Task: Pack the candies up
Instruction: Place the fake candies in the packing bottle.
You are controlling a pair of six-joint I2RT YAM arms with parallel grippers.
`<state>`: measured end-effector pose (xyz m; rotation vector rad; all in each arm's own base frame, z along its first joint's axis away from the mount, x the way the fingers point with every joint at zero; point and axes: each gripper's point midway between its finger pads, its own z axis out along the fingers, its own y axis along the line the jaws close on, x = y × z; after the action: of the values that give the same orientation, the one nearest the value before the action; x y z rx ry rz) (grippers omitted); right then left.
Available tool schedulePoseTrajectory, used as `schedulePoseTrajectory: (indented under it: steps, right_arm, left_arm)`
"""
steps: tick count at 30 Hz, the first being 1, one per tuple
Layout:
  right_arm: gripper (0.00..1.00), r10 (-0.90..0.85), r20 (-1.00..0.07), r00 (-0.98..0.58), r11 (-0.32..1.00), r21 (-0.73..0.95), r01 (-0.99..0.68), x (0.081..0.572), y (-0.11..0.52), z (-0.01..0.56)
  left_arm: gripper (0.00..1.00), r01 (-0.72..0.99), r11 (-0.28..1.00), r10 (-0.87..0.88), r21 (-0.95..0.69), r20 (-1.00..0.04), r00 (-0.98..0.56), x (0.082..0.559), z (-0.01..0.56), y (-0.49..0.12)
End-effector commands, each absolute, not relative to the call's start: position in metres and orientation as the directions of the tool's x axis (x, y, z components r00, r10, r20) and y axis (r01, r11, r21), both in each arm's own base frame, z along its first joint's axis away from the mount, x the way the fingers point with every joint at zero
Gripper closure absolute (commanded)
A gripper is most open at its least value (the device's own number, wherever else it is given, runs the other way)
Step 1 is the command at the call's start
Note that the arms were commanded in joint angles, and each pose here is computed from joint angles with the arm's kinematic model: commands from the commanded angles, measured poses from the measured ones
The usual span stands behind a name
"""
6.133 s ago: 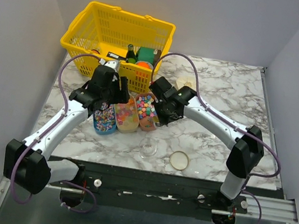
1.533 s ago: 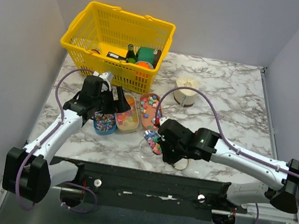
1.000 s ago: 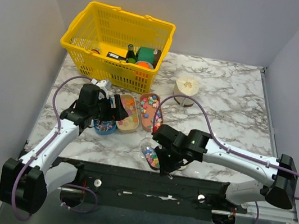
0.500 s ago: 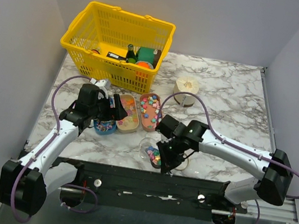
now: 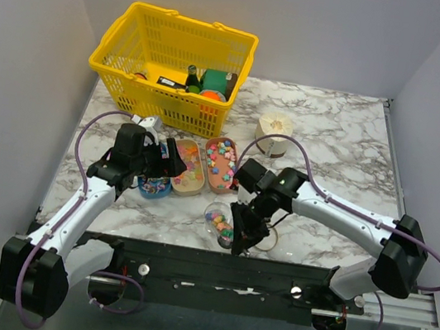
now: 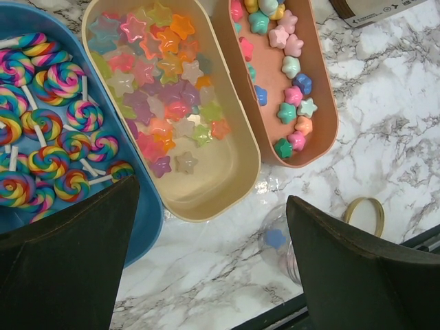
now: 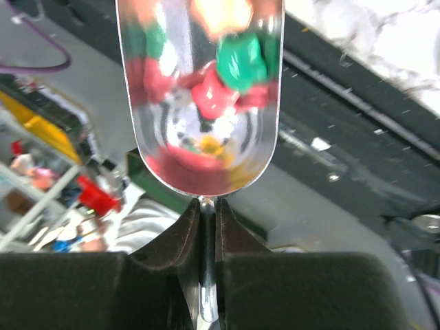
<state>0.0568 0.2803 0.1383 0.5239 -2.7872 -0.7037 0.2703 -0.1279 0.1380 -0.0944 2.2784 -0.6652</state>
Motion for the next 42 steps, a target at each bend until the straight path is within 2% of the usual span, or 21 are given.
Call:
schedulePoseTrajectory:
  steps: [1,12,25,34,39,42]
  right_arm:
    - [0.99,-0.350,0.222,-0.910,0.817,0.548,-0.181,0.048,0.290,0.153]
    - [0.99,-0.303,0.277,-0.912,0.813,0.574,-0.097,0.049,0.292,0.159]
    - [0.99,-0.254,0.213,-0.944,0.816,0.570,-0.091,0.054,0.287,0.157]
    - [0.99,-0.271,-0.021,-0.962,0.818,0.522,-0.241,0.086,0.284,0.170]
    - [0.99,-0.342,-0.226,-0.912,0.823,0.397,-0.407,0.122,0.283,0.176]
    - [0.99,-0.365,-0.348,-0.863,0.812,0.334,-0.478,0.142,0.289,0.193]
  left_arm:
    - [0.01,0.145,0.872,-0.252,-0.467,-0.684,-0.685,0.276,0.148,-0.125]
    - [0.01,0.148,0.875,-0.247,-0.460,-0.689,-0.681,0.276,0.148,-0.124]
    - [0.01,0.208,0.837,-0.250,-0.506,-0.692,-0.677,0.273,0.159,-0.136]
    - [0.01,0.322,0.754,-0.230,-0.573,-0.689,-0.688,0.260,0.180,-0.161]
    - [0.01,0.451,0.670,-0.210,-0.590,-0.733,-0.646,0.254,0.215,-0.185]
    - [0.01,0.485,0.615,-0.208,-0.622,-0.721,-0.661,0.251,0.234,-0.201]
